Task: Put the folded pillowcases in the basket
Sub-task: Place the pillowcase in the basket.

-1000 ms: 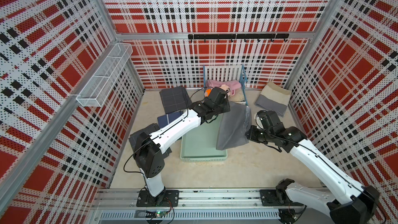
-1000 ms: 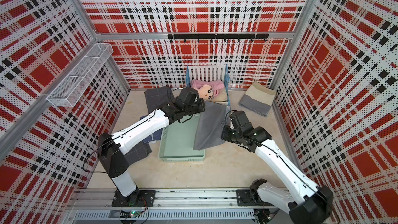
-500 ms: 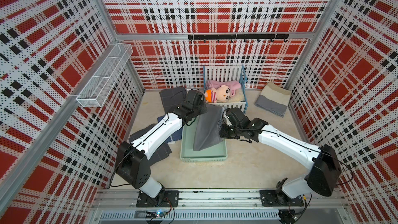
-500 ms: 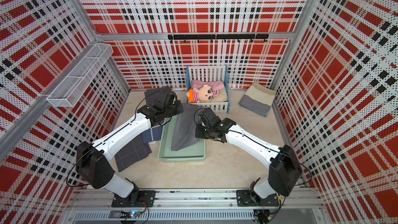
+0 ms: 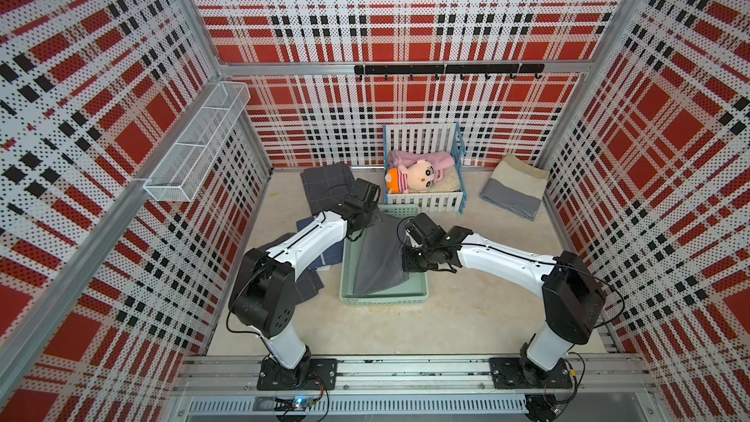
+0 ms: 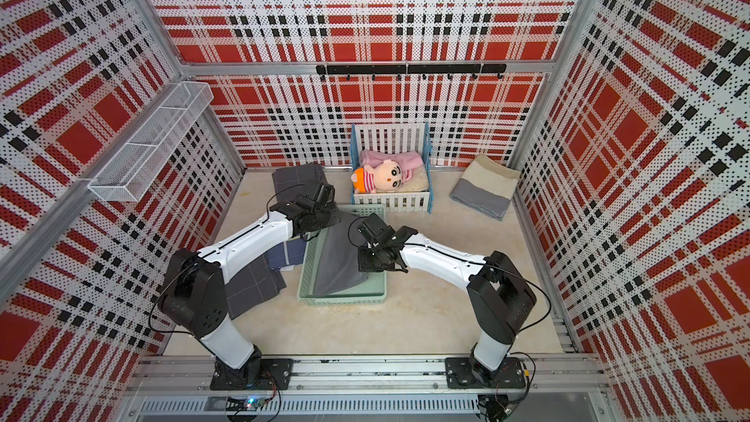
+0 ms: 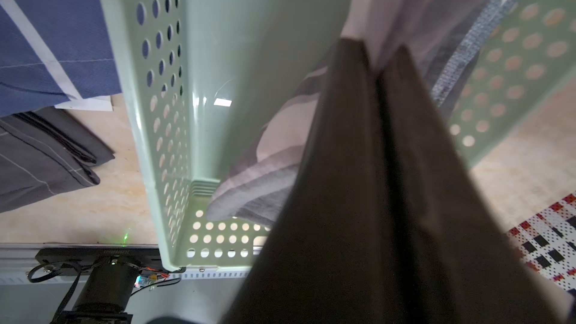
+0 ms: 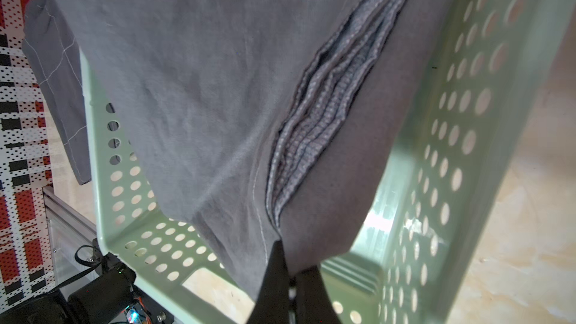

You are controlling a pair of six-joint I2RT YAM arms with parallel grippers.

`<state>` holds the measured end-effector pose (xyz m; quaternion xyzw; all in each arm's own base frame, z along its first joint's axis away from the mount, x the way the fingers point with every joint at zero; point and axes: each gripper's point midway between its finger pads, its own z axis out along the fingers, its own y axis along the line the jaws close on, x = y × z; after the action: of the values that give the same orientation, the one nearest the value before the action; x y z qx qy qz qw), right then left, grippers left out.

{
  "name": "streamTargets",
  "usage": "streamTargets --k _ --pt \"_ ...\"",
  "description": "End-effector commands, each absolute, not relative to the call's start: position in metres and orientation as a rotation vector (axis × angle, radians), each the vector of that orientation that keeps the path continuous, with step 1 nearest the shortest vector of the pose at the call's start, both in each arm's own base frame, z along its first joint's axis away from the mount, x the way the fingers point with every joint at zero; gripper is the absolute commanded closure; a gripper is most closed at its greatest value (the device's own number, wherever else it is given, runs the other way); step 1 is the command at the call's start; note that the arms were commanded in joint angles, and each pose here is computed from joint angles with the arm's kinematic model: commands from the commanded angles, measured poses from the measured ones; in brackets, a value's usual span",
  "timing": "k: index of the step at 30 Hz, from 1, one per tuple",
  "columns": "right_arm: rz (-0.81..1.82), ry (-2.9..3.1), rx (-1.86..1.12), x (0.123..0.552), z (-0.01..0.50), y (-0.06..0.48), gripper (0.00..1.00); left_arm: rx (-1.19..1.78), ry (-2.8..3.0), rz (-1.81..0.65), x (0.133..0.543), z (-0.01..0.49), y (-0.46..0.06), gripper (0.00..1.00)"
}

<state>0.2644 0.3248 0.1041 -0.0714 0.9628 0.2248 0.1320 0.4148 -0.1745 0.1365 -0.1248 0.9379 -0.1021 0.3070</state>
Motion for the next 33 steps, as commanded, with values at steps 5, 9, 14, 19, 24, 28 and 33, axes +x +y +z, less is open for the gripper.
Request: streamTargets --k 5,9,14,19,24,28,33 --pt "0.612 2.830 -0.201 0.256 0.085 0.316 1.00 -0.347 2.520 -0.185 0.414 0.109 -0.164 1.00" --pt "0.593 2.850 -0.208 0.253 0.079 0.315 1.00 -0.352 2.504 -0.139 0.419 0.110 -0.158 1.00" --pt "0.580 2.849 -0.201 0.253 0.080 0.312 1.00 -0.363 2.498 -0.116 0.421 0.109 -0.152 1.00" --pt "0.554 2.848 -0.212 0.253 0.087 0.308 0.68 -0.367 2.502 -0.086 0.421 0.105 -0.148 1.00" --pt "0.529 2.822 -0.221 0.253 0.113 0.301 0.50 -0.352 2.469 -0.065 0.424 0.119 -0.145 0.76" --pt "0.485 2.782 -0.221 0.253 0.146 0.289 0.47 -0.352 2.420 -0.059 0.428 0.145 -0.142 0.57" --pt "0.363 2.730 -0.224 0.257 0.171 0.267 0.45 -0.369 2.394 -0.058 0.423 0.169 -0.139 0.48"
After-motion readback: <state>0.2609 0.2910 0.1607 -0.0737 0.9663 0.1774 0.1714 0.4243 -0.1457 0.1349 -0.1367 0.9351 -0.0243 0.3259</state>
